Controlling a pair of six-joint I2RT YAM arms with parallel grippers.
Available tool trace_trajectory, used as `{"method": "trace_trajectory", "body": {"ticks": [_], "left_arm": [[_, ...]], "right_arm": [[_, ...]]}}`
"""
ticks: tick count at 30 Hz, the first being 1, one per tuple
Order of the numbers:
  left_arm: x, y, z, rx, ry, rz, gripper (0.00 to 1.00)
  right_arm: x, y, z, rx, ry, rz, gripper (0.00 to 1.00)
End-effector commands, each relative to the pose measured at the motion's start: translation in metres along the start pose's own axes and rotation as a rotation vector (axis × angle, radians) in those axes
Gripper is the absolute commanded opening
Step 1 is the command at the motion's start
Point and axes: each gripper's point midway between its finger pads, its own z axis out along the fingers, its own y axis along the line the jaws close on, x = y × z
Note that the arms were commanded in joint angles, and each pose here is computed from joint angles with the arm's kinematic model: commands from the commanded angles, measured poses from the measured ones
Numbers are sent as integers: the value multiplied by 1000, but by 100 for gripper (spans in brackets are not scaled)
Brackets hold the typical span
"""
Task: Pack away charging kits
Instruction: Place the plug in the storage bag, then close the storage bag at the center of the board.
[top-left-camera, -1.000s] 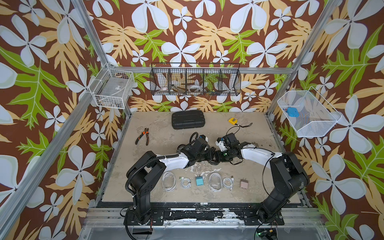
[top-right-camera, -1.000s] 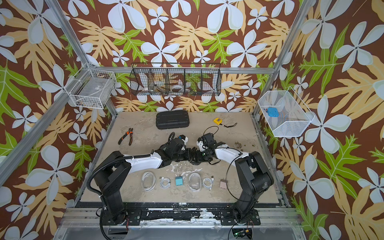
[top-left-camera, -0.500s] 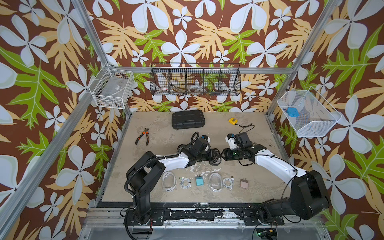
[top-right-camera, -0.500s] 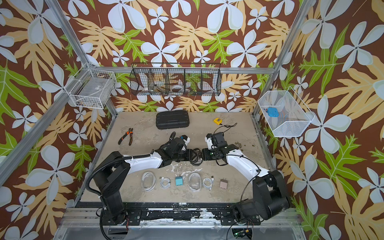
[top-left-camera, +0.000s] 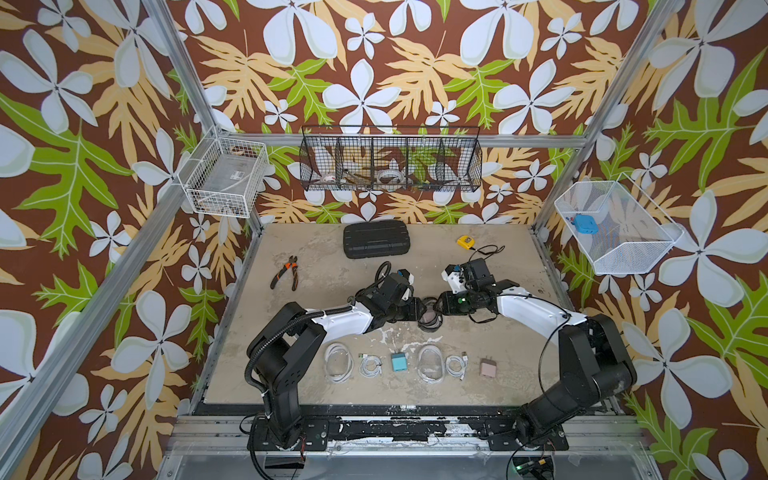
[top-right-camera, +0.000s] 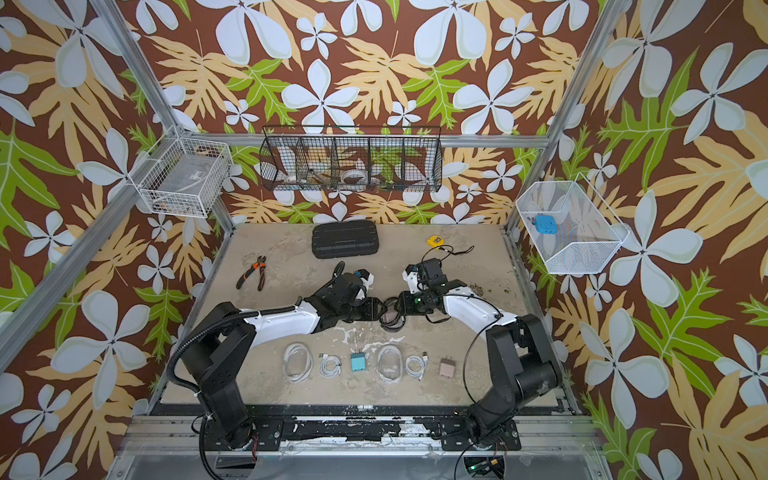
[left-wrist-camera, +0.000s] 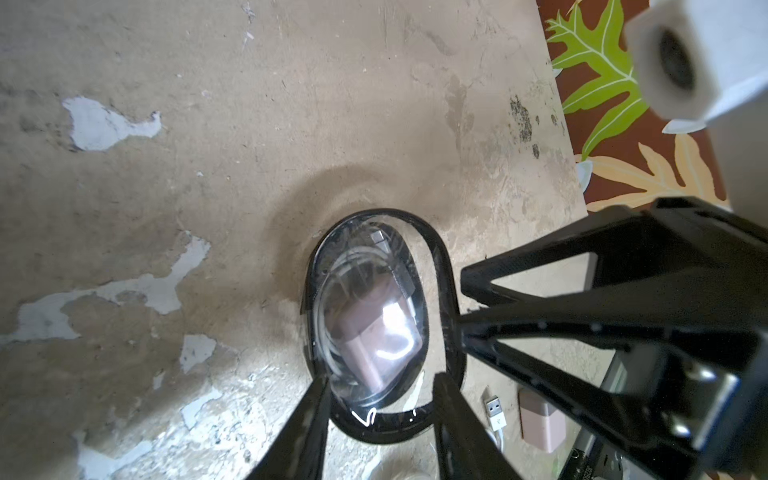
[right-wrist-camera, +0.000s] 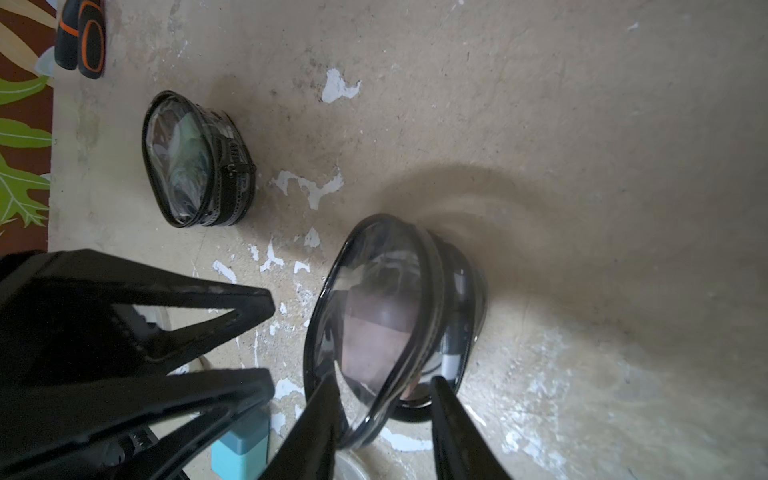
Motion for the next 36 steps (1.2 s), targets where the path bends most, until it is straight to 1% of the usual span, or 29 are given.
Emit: {"method": "trace_trajectory", "body": {"ticks": [1, 3, 9, 12, 14, 15, 20, 23, 26, 30, 36], "left_arm": [[3, -1, 2, 11, 11, 20, 42], [4, 1, 3, 10, 15, 22, 43], [11, 3, 8, 23, 36, 20, 49], [13, 4, 9, 26, 36, 19, 51], [13, 4, 9, 25, 32, 17, 51], [12, 5, 10, 23, 31, 14, 51], [11, 5, 12, 61, 41, -21, 52], [12, 4, 12, 99, 52, -49, 54], [13, 1, 12, 145, 61, -87, 57], [14, -1, 17, 176, 79, -109, 70], [22, 0, 26, 193, 114, -126, 71]], "right_arm": [[2, -1, 4, -4, 14, -3, 32], [5, -3, 5, 0, 21, 2, 26], [10, -6, 10, 3, 37, 8, 15], [10, -8, 11, 10, 36, 6, 6], [10, -12, 10, 20, 36, 9, 4], [9, -15, 10, 27, 32, 14, 1], [7, -26, 11, 75, 37, -38, 0], [9, -28, 14, 75, 39, -64, 0], [14, -36, 19, 108, 59, -72, 0], [18, -43, 20, 140, 58, -75, 0], [18, -42, 17, 182, 50, -105, 0]]}}
